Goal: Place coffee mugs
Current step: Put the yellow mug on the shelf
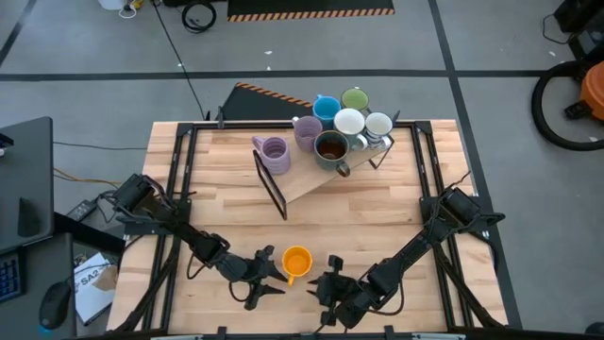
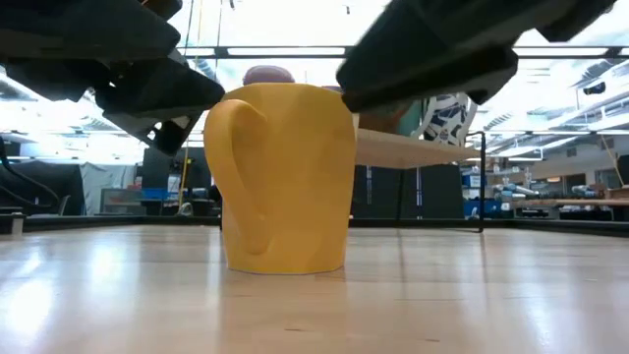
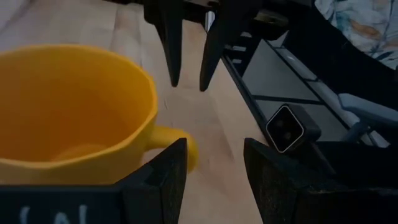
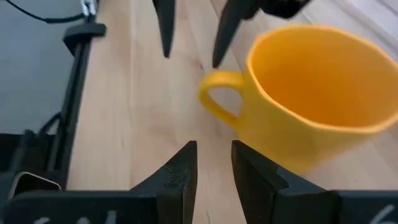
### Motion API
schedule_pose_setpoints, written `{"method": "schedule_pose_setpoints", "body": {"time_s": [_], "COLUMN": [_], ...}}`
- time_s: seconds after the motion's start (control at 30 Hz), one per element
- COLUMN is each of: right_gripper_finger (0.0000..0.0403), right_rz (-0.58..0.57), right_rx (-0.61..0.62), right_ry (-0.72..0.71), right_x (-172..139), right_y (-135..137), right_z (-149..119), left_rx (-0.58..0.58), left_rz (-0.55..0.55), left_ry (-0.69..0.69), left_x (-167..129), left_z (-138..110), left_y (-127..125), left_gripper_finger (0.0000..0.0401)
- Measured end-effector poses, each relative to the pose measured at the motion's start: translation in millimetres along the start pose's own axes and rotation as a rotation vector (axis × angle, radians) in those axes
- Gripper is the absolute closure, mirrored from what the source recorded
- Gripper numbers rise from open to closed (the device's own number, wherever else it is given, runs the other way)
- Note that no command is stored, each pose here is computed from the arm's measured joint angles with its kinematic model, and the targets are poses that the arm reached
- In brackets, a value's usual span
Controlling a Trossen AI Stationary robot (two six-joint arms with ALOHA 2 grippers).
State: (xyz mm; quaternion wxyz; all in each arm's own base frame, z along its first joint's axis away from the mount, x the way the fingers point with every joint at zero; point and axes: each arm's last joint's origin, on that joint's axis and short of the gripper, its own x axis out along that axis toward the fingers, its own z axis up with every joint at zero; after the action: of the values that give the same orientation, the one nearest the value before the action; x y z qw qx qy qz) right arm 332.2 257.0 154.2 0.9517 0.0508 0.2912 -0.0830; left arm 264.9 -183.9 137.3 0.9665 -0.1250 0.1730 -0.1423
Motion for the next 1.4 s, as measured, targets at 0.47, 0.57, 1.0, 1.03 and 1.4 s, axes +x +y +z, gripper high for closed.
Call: {"method": "schedule_pose_setpoints", "body": {"time_s": [0.47, 0.57, 1.0, 1.03, 1.4], "right_gripper_finger": [0.0299, 0.0299, 0.0299, 0.0299, 0.0299], "right_rz": [-0.014, -0.042, -0.155, -0.168, -0.256], "right_rx": [-0.014, -0.018, -0.184, -0.189, -0.233], "right_ry": [-0.006, -0.027, 0.076, 0.075, 0.1], "right_x": [0, -1, 4, 4, 7], "right_y": [0, 0, -19, -20, -35], "right_z": [-1, -1, -6, -6, -1], "left_rx": [-0.003, 0.026, 0.086, 0.088, 0.113], "left_rz": [0.062, 0.065, 0.049, 0.043, 0.005], "left_ry": [-0.012, -0.035, -0.027, -0.025, 0.07], "left_x": [0, 5, 13, 12, 4], "left_z": [0, 8, 22, 22, 6], "left_y": [2, -1, -3, -5, -24], "left_gripper_finger": [0.0235, 0.0235, 0.0235, 0.0235, 0.0235]}}
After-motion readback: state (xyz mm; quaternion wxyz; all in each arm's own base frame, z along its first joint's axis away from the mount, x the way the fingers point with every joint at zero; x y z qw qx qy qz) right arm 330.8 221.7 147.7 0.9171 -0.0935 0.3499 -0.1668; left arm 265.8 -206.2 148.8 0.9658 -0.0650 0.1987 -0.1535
